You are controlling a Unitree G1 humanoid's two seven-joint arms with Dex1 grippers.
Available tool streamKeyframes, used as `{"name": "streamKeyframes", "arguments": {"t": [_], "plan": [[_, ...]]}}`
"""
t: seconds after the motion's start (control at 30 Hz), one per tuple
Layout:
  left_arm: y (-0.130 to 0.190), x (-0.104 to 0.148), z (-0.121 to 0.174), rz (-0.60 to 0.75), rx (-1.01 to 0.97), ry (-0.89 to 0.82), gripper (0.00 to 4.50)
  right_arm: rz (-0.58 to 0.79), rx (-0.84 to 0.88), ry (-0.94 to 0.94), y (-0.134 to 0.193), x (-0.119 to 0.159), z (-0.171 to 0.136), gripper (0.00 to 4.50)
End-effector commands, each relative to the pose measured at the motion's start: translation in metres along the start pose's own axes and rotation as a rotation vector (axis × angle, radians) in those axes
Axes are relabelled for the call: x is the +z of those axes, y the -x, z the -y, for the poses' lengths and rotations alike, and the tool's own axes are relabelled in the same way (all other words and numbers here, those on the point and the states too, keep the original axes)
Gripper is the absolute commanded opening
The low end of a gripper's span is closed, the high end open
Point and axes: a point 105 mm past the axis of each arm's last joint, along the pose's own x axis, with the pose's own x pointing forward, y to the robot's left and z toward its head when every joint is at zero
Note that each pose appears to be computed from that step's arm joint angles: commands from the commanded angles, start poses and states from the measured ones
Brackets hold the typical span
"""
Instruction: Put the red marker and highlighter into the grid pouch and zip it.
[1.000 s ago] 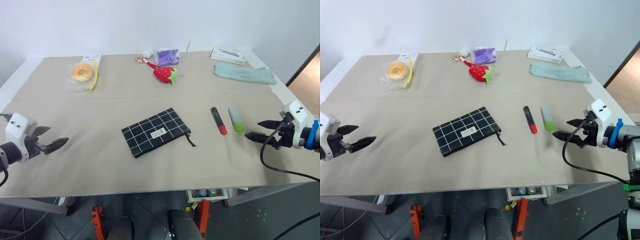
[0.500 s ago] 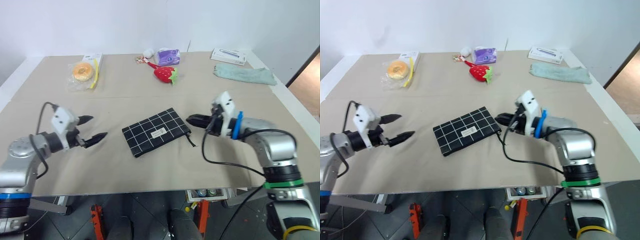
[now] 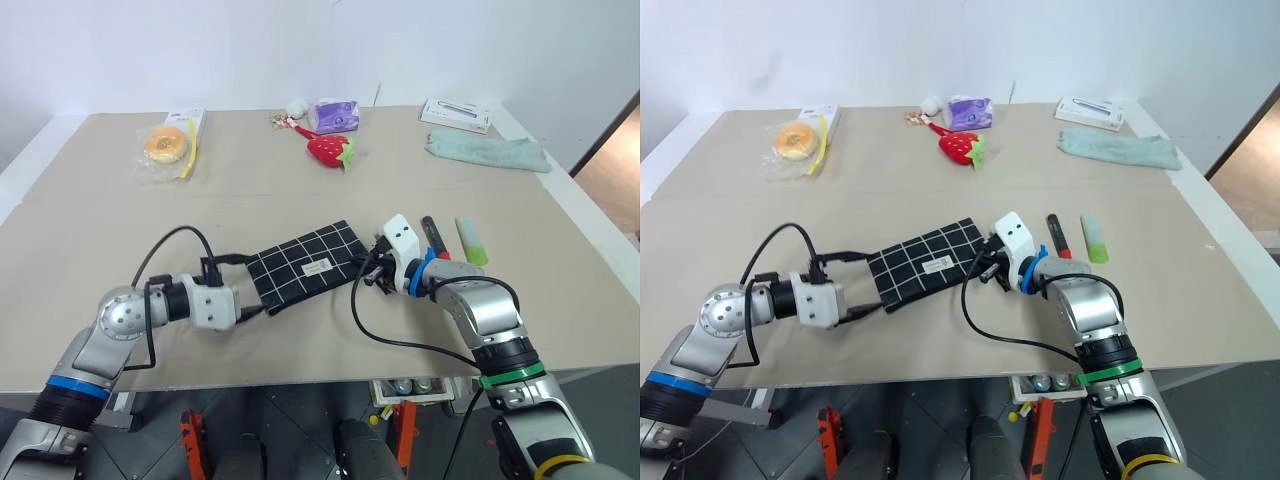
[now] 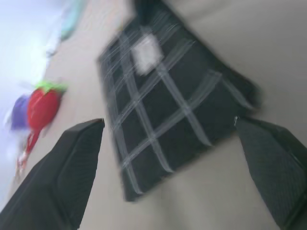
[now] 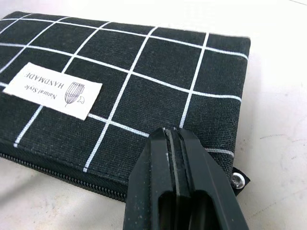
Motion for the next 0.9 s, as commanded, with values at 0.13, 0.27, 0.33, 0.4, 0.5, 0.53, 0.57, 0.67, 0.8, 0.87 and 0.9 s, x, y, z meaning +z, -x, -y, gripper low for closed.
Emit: {"name": "streamKeyframes", "arguments": {"t": [0.13, 0.27, 0.33, 0.4, 0.5, 0.53, 0.57, 0.67, 0.8, 0.87, 0.9], "plan": [[0.008, 0.003, 0.005, 0.028, -0.014, -0.107, 4.50, -0.059, -0.012, -0.041, -0.002, -0.016, -0.002, 0.07], [0.004, 0.006, 0.013, 0.046, -0.014, -0.118, 4.50, -0.058, -0.001, -0.043, -0.003, -0.016, -0.006, 0.07], [-0.001, 0.009, 0.016, 0.061, -0.001, -0.132, 4.50, -0.058, 0.002, -0.043, -0.004, -0.016, -0.008, 0.07], [-0.009, 0.011, 0.019, 0.075, 0.009, -0.146, 4.50, -0.056, 0.006, -0.043, -0.005, -0.015, -0.010, 0.07], [-0.021, 0.012, 0.022, 0.083, 0.015, -0.142, 4.50, -0.051, 0.016, -0.047, -0.007, -0.014, -0.013, 0.07], [-0.024, 0.012, 0.023, 0.083, 0.014, -0.151, 4.50, -0.051, 0.017, -0.047, -0.007, -0.013, -0.014, 0.07], [-0.026, 0.012, 0.023, 0.083, 0.013, -0.160, 4.50, -0.051, 0.017, -0.046, -0.008, -0.013, -0.014, 0.07], [-0.036, 0.011, 0.021, 0.088, 0.024, -0.153, 4.50, -0.046, 0.017, -0.046, -0.006, -0.011, -0.014, 0.07], [-0.039, 0.010, 0.018, 0.085, 0.029, -0.154, 4.50, -0.043, 0.018, -0.050, -0.005, -0.011, -0.015, 0.07], [-0.040, 0.009, 0.017, 0.085, 0.029, -0.160, 4.50, -0.043, 0.018, -0.051, -0.004, -0.011, -0.016, 0.07], [-0.040, 0.009, 0.016, 0.086, 0.033, -0.160, 4.50, -0.042, 0.019, -0.052, -0.004, -0.011, -0.017, 0.07]]}}
